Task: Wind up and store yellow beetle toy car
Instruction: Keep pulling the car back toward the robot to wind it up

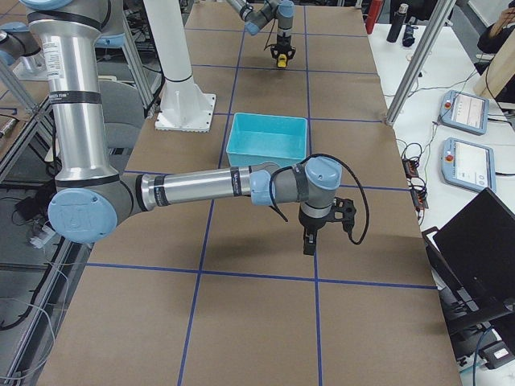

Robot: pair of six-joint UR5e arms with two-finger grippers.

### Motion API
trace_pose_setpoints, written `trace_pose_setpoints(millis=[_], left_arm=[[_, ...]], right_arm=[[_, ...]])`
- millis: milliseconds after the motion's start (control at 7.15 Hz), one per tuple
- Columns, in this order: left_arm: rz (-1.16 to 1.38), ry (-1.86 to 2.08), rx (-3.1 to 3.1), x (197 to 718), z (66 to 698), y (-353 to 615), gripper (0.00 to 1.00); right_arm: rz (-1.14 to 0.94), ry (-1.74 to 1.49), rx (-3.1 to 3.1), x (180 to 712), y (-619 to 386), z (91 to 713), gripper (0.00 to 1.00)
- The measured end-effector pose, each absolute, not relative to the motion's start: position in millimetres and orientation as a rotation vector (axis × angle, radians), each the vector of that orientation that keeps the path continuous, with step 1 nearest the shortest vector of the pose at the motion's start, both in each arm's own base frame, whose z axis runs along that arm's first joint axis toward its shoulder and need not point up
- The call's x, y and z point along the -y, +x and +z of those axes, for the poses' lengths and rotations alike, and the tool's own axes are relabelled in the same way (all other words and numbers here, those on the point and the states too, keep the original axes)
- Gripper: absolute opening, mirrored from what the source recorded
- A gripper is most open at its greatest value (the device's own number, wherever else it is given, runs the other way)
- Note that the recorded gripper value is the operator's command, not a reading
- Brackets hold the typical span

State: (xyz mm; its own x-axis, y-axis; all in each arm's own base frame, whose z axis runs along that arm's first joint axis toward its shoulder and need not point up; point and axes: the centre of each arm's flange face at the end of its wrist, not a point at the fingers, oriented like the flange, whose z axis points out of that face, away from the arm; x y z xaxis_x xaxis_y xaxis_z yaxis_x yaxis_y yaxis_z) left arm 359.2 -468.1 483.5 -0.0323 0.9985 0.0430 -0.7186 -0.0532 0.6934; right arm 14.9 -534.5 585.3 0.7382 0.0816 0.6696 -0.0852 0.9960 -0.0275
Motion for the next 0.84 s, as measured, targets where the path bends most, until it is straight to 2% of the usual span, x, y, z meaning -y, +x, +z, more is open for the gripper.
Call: trace_pose_setpoints(millis=[840], left_arm=[[1.540, 0.632, -0.570, 465, 508, 337, 0.00]], right_arm=[[0.083, 0.000, 0.735, 534, 10, 586, 1.00]])
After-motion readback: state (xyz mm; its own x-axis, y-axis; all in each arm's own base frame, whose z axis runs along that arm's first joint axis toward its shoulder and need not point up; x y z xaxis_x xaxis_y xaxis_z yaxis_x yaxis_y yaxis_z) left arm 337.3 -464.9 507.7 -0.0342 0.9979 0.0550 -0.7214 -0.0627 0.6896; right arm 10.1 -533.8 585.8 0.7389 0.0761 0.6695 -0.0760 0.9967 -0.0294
